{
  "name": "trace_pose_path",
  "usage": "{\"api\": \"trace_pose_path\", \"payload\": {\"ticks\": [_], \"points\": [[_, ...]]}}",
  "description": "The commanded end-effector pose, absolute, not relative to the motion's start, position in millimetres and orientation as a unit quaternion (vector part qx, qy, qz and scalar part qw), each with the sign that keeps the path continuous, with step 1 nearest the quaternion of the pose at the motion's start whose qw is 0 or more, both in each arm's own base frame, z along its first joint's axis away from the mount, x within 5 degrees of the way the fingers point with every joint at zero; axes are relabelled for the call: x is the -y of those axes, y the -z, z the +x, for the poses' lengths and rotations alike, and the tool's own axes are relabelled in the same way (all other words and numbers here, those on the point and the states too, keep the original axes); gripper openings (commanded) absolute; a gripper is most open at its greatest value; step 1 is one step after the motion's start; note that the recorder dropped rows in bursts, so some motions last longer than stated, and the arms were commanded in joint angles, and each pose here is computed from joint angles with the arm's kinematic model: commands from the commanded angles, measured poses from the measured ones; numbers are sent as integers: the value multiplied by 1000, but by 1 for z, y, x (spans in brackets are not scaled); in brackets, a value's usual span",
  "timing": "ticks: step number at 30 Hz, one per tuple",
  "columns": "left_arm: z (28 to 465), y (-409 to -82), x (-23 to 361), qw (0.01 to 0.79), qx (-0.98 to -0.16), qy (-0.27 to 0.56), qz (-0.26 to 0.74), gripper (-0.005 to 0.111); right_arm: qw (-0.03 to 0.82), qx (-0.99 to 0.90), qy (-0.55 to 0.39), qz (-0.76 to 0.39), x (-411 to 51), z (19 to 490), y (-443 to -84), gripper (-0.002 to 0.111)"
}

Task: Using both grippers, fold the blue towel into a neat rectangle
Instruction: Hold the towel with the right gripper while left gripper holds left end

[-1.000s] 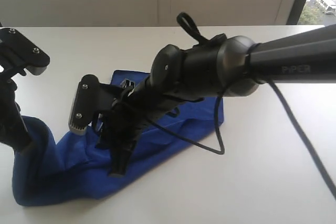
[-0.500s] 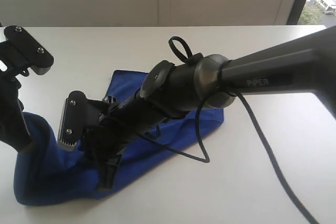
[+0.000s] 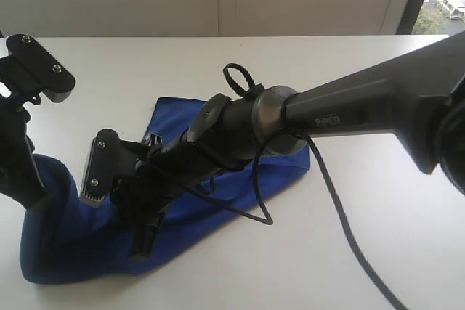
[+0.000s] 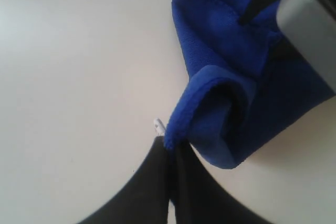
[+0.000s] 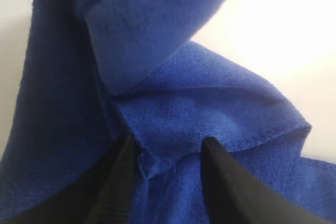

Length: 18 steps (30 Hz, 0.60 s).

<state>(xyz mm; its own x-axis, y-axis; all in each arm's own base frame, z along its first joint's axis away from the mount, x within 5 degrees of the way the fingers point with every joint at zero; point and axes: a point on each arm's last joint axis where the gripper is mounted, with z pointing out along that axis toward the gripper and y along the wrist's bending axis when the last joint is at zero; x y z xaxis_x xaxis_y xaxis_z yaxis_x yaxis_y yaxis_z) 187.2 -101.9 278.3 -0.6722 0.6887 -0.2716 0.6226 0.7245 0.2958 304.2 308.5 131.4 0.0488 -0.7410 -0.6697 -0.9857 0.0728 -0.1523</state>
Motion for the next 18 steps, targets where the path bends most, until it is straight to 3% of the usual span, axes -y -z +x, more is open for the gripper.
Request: {"api": "trace_pose_path", "payload": {"ticks": [1,6,11,13,18], "points": [[185,-277,101,180,-912,-87,357,0,316,-659,-194,-654,-309,304,-130,39],[185,-277,102,180,-913,-85,356,0,307,-661,-194,-657,-309,304,-121,38],[185,-277,102,180,-914,-85,355,0,306,-652,-196,-665,-310,303,-121,7],[185,-277,102,180,-914,-84,354,0,309,-651,-196,-665,-310,303,-124,0],[185,-277,102,180,-914,-84,354,0,334,-641,-194,-663,-309,303,-147,0]]}}
